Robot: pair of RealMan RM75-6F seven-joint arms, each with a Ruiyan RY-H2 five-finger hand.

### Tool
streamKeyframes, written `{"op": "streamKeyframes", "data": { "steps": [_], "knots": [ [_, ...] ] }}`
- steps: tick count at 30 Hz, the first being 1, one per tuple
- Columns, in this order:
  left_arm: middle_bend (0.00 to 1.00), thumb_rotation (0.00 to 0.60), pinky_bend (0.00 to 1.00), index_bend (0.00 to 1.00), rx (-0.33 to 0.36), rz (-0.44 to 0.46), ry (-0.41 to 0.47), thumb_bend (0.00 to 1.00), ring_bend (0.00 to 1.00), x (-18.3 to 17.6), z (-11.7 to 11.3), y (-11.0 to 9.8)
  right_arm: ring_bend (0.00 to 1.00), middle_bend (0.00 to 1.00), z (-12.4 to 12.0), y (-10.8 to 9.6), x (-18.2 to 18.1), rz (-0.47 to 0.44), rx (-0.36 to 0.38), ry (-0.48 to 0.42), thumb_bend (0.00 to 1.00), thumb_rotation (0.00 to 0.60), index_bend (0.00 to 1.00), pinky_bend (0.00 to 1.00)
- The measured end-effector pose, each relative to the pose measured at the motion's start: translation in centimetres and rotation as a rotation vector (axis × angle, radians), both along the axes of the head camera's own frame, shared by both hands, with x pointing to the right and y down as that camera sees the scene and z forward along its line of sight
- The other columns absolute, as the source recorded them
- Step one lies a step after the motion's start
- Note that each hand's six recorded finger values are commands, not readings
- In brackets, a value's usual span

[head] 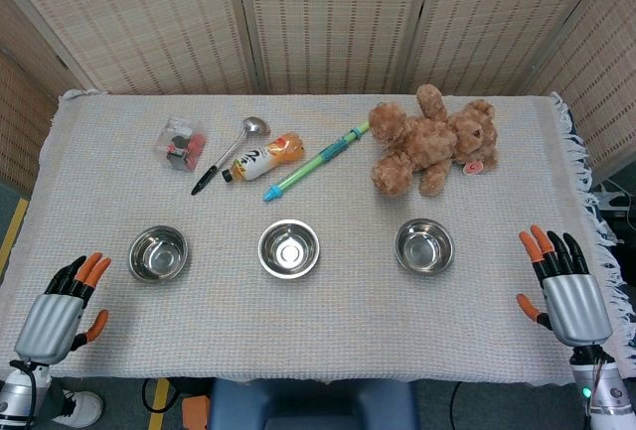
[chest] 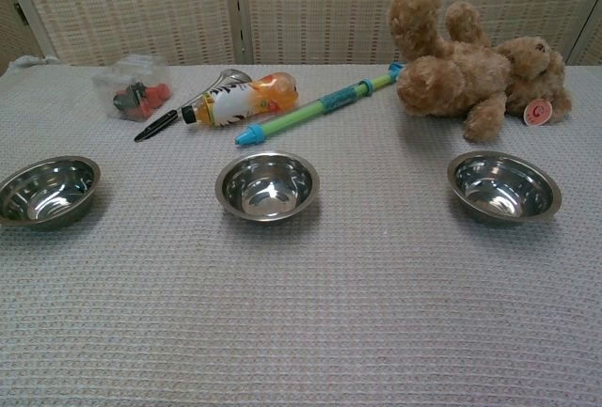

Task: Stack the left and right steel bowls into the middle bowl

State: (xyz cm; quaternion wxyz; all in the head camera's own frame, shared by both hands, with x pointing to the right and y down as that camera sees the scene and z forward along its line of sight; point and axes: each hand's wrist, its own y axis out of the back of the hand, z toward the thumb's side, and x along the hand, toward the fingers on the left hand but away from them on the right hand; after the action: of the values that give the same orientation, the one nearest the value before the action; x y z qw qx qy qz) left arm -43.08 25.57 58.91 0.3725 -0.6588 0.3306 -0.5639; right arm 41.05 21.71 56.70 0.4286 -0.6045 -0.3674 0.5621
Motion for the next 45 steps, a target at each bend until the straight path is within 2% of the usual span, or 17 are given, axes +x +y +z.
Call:
{"op": "streamKeyframes", "data": {
  "steps": [5, 8, 14, 20, 24, 28, 31, 35, 40, 45],
  "knots": [
    [0.00, 0.600, 0.13, 0.00, -0.015, 0.043, 0.005, 0.41, 0.00, 1.8, 1.6, 0.6, 0.00, 0.00, -0.1, 0.0, 0.2, 0.006, 0.012, 0.001, 0.12, 0.600, 0.00, 0.00],
    [0.00, 0.600, 0.12, 0.00, -0.007, 0.081, -0.026, 0.41, 0.00, 3.0, 2.9, 0.9, 0.00, 0.00, 0.0, 0.1, 0.2, 0.008, 0.005, 0.001, 0.12, 0.600, 0.00, 0.00],
    [0.00, 0.600, 0.11, 0.00, 0.010, 0.163, -0.162, 0.41, 0.00, 4.7, 6.6, 1.7, 0.00, 0.00, -0.3, 0.2, 0.4, 0.012, 0.000, -0.004, 0.12, 0.600, 0.00, 0.00],
    [0.00, 0.600, 0.10, 0.05, 0.033, 0.186, -0.268, 0.41, 0.00, 4.4, 9.9, 0.8, 0.00, 0.00, -0.5, 0.2, 0.5, 0.015, -0.001, -0.003, 0.12, 0.600, 0.00, 0.00],
    [0.00, 0.600, 0.10, 0.17, 0.053, 0.194, -0.318, 0.41, 0.00, 3.9, 11.6, -0.2, 0.00, 0.00, -0.4, 0.2, 0.6, 0.021, -0.006, 0.002, 0.12, 0.600, 0.00, 0.00],
    [0.02, 0.600, 0.10, 0.36, 0.080, 0.198, -0.345, 0.41, 0.00, 3.7, 12.7, -1.0, 0.00, 0.00, -0.4, 0.3, 0.7, 0.023, -0.016, 0.004, 0.12, 0.600, 0.00, 0.00],
    [0.11, 0.600, 0.11, 0.54, 0.119, 0.194, -0.338, 0.41, 0.00, 3.8, 13.1, -1.6, 0.00, 0.00, -0.4, 0.3, 0.7, 0.026, -0.018, 0.005, 0.12, 0.600, 0.00, 0.00],
    [0.17, 0.600, 0.13, 0.67, 0.171, 0.193, -0.316, 0.41, 0.01, 4.0, 13.4, -2.3, 0.00, 0.00, -0.5, 0.3, 0.8, 0.031, -0.019, 0.006, 0.12, 0.600, 0.00, 0.00],
    [0.25, 0.600, 0.14, 0.78, 0.228, 0.203, -0.275, 0.42, 0.07, 5.1, 13.8, -3.0, 0.00, 0.00, -0.8, 0.3, 0.9, 0.033, -0.018, 0.002, 0.12, 0.600, 0.00, 0.00],
    [0.26, 0.600, 0.15, 0.79, 0.330, 0.210, -0.187, 0.42, 0.08, 7.4, 12.6, -3.7, 0.00, 0.00, -0.9, 0.3, 1.1, 0.040, -0.021, 0.000, 0.12, 0.600, 0.00, 0.00]
  ]
}}
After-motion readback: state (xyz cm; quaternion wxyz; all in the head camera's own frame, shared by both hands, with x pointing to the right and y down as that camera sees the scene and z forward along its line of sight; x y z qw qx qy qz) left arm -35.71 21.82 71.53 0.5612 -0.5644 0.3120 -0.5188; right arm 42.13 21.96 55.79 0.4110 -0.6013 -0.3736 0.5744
